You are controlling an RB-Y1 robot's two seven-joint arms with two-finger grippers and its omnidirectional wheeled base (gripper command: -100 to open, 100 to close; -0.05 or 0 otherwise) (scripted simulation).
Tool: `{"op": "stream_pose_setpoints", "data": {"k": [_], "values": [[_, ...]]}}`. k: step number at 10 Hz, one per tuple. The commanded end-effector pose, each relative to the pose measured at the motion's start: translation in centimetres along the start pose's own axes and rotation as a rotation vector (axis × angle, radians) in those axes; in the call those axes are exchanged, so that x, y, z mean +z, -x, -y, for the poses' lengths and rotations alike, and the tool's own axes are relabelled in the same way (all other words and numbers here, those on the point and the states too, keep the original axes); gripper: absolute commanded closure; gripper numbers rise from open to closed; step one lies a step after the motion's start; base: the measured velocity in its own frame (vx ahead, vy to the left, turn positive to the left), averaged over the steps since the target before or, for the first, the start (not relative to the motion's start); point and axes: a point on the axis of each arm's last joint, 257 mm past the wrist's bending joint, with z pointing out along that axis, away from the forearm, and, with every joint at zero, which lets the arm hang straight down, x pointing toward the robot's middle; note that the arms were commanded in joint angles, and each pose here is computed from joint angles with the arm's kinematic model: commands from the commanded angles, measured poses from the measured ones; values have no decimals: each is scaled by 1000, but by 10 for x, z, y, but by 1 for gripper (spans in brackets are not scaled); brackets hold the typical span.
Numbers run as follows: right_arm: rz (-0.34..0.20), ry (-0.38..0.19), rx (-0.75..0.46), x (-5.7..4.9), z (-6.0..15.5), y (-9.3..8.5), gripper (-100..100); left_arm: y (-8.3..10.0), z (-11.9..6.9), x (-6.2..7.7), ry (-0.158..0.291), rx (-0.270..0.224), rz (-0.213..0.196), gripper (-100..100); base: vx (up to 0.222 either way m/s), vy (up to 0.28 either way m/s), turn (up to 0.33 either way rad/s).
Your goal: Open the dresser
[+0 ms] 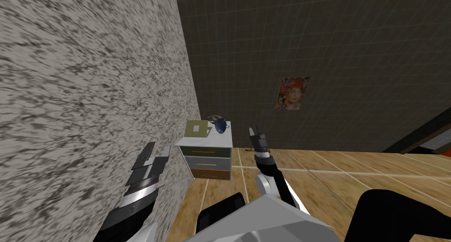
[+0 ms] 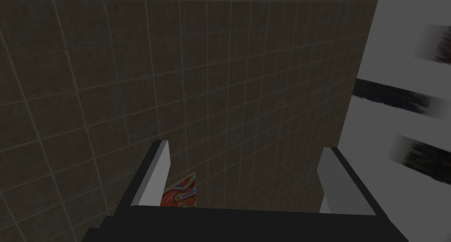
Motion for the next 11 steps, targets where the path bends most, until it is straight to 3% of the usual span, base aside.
{"op": "stream_pose_setpoints", "data": {"k": [1, 9, 10, 11], "values": [[0, 0, 0, 0, 0, 0, 0, 0, 0, 0, 0, 0, 0, 0, 0, 0, 0], [0, 0, 0, 0, 0, 0, 0, 0, 0, 0, 0, 0, 0, 0, 0, 0, 0], [0, 0, 0, 0, 0, 0, 0, -4, -7, -1, 10, 16, -29, -100, 18, 4, -30], [0, 0, 0, 0, 0, 0, 0, -8, -16, -3, 24, 31, -53, -100, 33, 6, -54]]}}
